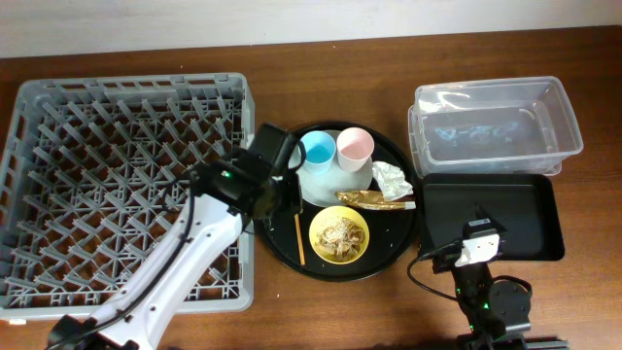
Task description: Sort waste into correct bins and load items into the dishwasher rack
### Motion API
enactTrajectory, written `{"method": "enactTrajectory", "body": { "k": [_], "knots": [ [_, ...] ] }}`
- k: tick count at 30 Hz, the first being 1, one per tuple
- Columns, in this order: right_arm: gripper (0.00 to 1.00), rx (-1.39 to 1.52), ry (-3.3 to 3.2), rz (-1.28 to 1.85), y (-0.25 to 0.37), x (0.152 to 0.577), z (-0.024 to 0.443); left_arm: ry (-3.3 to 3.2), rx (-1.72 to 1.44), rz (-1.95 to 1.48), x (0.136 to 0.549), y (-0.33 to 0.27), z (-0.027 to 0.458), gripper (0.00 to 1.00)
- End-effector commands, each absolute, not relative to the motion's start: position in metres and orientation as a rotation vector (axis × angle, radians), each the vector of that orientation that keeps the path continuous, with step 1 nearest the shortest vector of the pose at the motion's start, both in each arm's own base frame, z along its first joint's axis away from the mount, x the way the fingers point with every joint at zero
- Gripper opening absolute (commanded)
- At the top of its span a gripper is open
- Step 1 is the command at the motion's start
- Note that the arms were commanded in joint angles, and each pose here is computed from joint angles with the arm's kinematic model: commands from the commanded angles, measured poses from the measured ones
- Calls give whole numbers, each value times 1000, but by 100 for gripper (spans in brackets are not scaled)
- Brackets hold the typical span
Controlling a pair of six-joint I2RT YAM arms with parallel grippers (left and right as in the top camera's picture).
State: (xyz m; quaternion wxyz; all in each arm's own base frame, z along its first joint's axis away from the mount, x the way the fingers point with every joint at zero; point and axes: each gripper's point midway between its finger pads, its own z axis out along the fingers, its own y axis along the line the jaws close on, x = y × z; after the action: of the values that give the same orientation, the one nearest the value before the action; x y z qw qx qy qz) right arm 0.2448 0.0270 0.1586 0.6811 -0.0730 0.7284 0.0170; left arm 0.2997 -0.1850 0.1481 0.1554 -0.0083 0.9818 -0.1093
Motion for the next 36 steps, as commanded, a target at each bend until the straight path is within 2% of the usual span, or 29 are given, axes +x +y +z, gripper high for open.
{"method": "enactTrajectory", "body": {
  "k": [1,6,15,36],
  "knots": [
    [99,-146,1640,34,24,245,156,2815,-106,-271,293,-185,119,36],
    [99,-146,1640,34,24,245,156,2781,-64,-308,292,-196,96,36],
    [99,-146,1640,34,24,245,156,2758,-64,-282,298,-197,88,36],
    [99,-146,1640,34,24,245,156,2874,-66,-128,309,-198,5,36]
  ]
}}
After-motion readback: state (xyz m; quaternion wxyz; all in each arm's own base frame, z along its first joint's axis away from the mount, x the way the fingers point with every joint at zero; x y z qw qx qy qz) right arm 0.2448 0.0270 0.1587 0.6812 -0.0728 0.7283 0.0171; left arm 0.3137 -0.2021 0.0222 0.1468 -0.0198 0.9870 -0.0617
